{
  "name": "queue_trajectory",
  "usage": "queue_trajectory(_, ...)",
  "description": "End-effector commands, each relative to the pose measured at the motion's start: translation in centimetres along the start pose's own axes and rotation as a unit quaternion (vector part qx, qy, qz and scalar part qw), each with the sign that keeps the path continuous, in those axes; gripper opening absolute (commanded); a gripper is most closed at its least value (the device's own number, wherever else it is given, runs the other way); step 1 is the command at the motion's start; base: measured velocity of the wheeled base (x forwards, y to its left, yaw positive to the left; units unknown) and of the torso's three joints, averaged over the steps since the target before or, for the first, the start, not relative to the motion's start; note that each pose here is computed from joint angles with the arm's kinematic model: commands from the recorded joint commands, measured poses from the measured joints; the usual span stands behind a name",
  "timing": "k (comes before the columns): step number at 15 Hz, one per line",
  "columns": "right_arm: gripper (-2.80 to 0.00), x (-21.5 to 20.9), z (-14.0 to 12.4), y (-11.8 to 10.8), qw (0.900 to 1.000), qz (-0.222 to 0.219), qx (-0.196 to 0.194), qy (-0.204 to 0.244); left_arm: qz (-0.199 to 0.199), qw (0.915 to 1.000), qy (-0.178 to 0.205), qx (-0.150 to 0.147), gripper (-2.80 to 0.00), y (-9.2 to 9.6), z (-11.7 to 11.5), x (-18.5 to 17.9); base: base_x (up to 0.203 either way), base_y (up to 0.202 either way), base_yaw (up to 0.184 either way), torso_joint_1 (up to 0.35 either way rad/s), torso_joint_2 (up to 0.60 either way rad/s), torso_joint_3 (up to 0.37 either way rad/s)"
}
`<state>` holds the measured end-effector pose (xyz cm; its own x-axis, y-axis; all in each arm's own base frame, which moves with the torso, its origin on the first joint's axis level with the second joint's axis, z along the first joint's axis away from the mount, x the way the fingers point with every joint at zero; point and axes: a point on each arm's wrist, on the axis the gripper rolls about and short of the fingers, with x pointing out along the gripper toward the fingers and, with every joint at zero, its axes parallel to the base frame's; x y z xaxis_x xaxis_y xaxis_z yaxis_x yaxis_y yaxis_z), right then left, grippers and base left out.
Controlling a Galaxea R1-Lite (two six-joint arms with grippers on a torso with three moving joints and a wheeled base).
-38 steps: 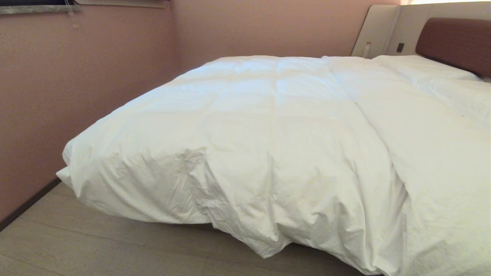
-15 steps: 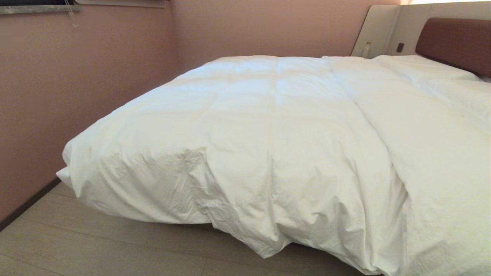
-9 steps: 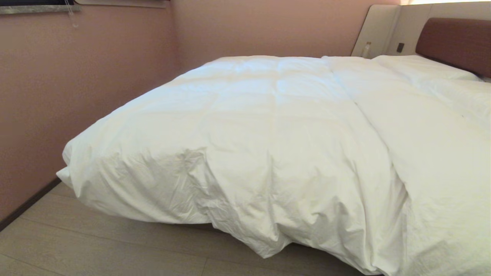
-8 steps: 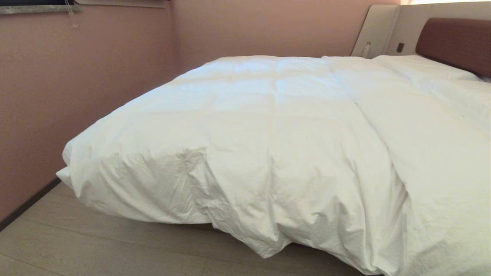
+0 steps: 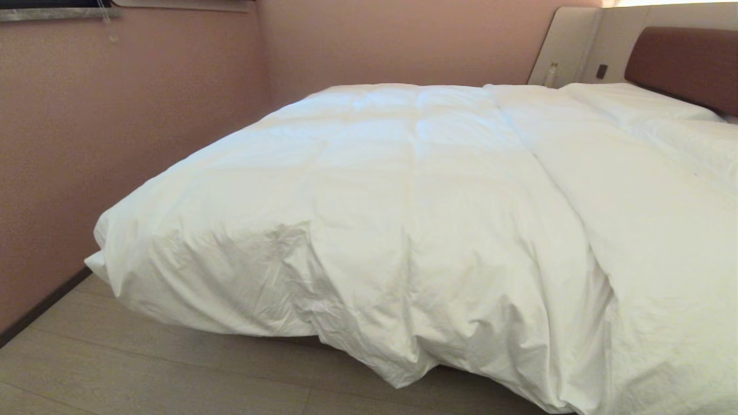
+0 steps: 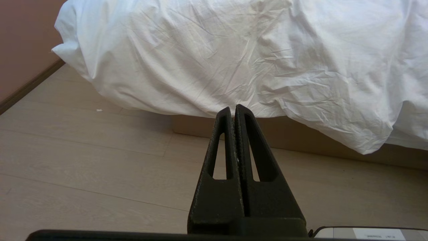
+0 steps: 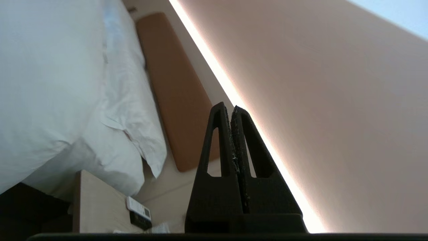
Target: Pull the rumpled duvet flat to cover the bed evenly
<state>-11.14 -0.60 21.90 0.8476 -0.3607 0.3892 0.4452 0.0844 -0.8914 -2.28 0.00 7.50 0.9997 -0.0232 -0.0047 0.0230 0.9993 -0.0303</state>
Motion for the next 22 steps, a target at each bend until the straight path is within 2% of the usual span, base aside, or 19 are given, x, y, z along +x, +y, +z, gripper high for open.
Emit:
queue_trajectory(1, -2.80, -0.1, -0.2, -2.4, 0.986, -0.135, 0.059, 0.077, 0.000, 1.0000, 0.000, 0.000, -2.80, 0.0, 0.0, 0.0, 0.000, 0.000, 0.000, 0.000, 0.00, 0.000)
queue_trajectory(5, -2.80, -0.2, -0.6, -2.8, 0.963, -0.190, 0.104, 0.163, 0.000, 1.0000, 0.000, 0.000, -2.80, 0.0, 0.0, 0.0, 0.000, 0.000, 0.000, 0.000, 0.00, 0.000)
queue_trajectory(8, -2.80, -0.4, -0.8, -2.9, 0.943, -0.206, 0.147, 0.217, 0.000, 1.0000, 0.000, 0.000, -2.80, 0.0, 0.0, 0.0, 0.000, 0.000, 0.000, 0.000, 0.00, 0.000)
queue_trajectory(9, -2.80, -0.4, -0.9, -3.0, 0.940, -0.208, 0.156, 0.223, 0.000, 1.0000, 0.000, 0.000, -2.80, 0.0, 0.0, 0.0, 0.000, 0.000, 0.000, 0.000, 0.00, 0.000)
queue_trajectory(11, -2.80, -0.6, -1.1, -3.0, 0.917, -0.217, 0.195, 0.273, 0.000, 1.0000, 0.000, 0.000, -2.80, 0.0, 0.0, 0.0, 0.000, 0.000, 0.000, 0.000, 0.00, 0.000)
queue_trajectory(13, -2.80, -0.7, -1.2, -3.1, 0.903, -0.224, 0.216, 0.298, 0.000, 1.0000, 0.000, 0.000, -2.80, 0.0, 0.0, 0.0, 0.000, 0.000, 0.000, 0.000, 0.00, 0.000)
queue_trajectory(14, -2.80, -0.9, -1.3, -3.4, 0.881, -0.242, 0.243, 0.327, 0.000, 1.0000, 0.000, 0.000, -2.80, 0.0, 0.0, 0.0, 0.000, 0.000, 0.000, 0.000, 0.00, 0.000)
queue_trajectory(16, -2.80, -1.2, -1.4, -4.1, 0.856, -0.280, 0.284, 0.329, 0.000, 1.0000, 0.000, 0.000, -2.80, 0.0, 0.0, 0.0, 0.000, 0.000, 0.000, 0.000, 0.00, 0.000)
queue_trajectory(18, -2.80, -1.3, -1.5, -4.3, 0.849, -0.289, 0.294, 0.330, 0.000, 1.0000, 0.000, 0.000, -2.80, 0.0, 0.0, 0.0, 0.000, 0.000, 0.000, 0.000, 0.00, 0.000)
queue_trajectory(20, -2.80, -2.4, -1.7, -5.7, 0.811, -0.350, 0.354, 0.307, 0.000, 1.0000, 0.000, 0.000, -2.80, 0.0, 0.0, 0.0, 0.000, 0.000, 0.000, 0.000, 0.00, 0.000)
queue_trajectory(21, -2.80, -2.8, -1.8, -6.1, 0.799, -0.368, 0.372, 0.296, 0.000, 1.0000, 0.000, 0.000, -2.80, 0.0, 0.0, 0.0, 0.000, 0.000, 0.000, 0.000, 0.00, 0.000)
queue_trajectory(22, -2.80, -2.9, -1.8, -6.3, 0.803, -0.376, 0.374, 0.272, 0.000, 1.0000, 0.000, 0.000, -2.80, 0.0, 0.0, 0.0, 0.000, 0.000, 0.000, 0.000, 0.00, 0.000)
